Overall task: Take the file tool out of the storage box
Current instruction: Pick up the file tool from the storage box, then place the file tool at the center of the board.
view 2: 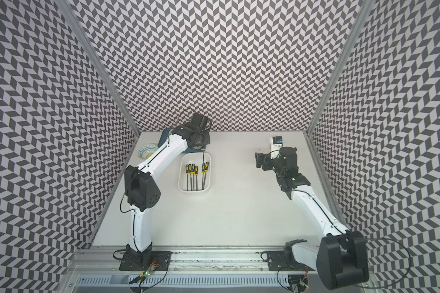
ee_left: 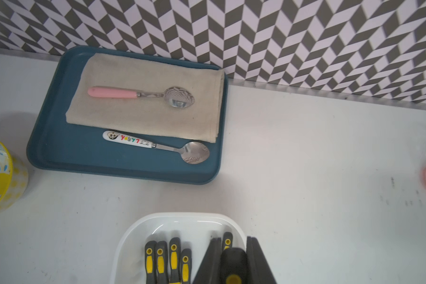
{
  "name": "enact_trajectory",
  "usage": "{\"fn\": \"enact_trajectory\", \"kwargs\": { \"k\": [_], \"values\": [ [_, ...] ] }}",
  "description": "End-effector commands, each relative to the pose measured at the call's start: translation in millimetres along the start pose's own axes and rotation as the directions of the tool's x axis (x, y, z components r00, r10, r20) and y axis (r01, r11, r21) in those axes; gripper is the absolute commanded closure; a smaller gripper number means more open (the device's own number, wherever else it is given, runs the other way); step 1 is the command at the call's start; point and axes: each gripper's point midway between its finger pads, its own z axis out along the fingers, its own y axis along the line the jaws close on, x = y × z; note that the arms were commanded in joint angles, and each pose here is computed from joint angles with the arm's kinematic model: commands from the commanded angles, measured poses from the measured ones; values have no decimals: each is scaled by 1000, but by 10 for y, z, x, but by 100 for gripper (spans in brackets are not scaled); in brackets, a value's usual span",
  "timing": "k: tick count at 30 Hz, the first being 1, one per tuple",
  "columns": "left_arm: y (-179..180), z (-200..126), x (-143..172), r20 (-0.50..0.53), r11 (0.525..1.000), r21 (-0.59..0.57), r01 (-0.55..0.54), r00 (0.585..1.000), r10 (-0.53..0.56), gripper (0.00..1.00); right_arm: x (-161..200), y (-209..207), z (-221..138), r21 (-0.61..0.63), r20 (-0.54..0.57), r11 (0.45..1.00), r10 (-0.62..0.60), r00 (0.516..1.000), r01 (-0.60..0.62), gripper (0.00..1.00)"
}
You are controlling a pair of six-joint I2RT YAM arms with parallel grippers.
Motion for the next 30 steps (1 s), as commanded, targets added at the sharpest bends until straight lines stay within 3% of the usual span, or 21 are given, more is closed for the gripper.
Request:
{"fn": "enact_trajectory", "kwargs": {
  "k": [1,12,30],
  "values": [
    [-298,-213,82,-8,997,61,-42,999,43,95,-407,121,-240,-20,103,1000,9,995,-7,6],
    [-846,93,601,-65,995,83,-63,996,69,99,-376,179,-403,-41,93,999,3,996,1,5],
    [-898,841,1230,-164,999,34,-40,985,46,100,-160,122,-390,-27,74,1000,17,997,-15,5]
  ]
}}
